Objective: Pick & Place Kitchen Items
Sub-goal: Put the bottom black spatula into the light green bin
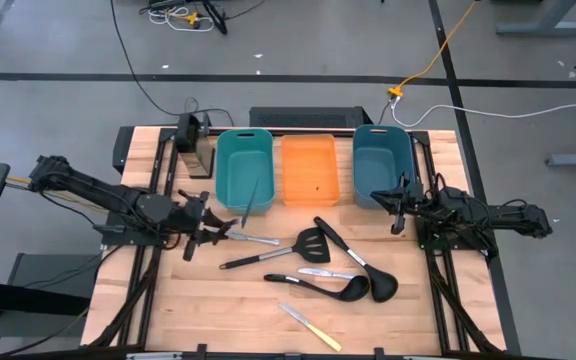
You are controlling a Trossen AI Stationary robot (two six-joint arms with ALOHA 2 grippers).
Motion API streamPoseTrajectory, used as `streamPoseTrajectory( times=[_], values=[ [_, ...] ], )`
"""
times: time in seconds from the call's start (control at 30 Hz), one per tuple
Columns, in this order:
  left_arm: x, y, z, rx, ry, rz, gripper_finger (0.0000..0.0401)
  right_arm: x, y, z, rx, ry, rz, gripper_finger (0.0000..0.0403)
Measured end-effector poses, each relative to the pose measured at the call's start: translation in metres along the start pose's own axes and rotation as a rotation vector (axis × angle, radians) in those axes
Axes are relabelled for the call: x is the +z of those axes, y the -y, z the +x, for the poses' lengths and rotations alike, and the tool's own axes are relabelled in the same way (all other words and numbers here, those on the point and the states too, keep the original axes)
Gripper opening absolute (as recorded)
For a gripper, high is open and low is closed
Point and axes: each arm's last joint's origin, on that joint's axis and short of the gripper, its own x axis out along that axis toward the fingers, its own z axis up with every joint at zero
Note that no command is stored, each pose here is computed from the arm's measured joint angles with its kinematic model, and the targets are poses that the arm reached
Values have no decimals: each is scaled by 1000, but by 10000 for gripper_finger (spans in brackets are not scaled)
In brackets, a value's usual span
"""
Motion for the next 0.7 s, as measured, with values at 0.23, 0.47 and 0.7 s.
streamPoseTrajectory(
  times=[0.23, 0.47, 0.7],
  values=[
    [23, -4, -9, 152, 55, 43, 116, 0, 0, 0, 0, 1, 0, 32],
    [86, -8, -20, 504, 15, 239, 116, 0, 0, 0, 0, 1, 5, 32],
    [123, -35, -16, 904, -264, 405, 116, 0, 0, 0, 0, 0, 7, 32]
  ],
)
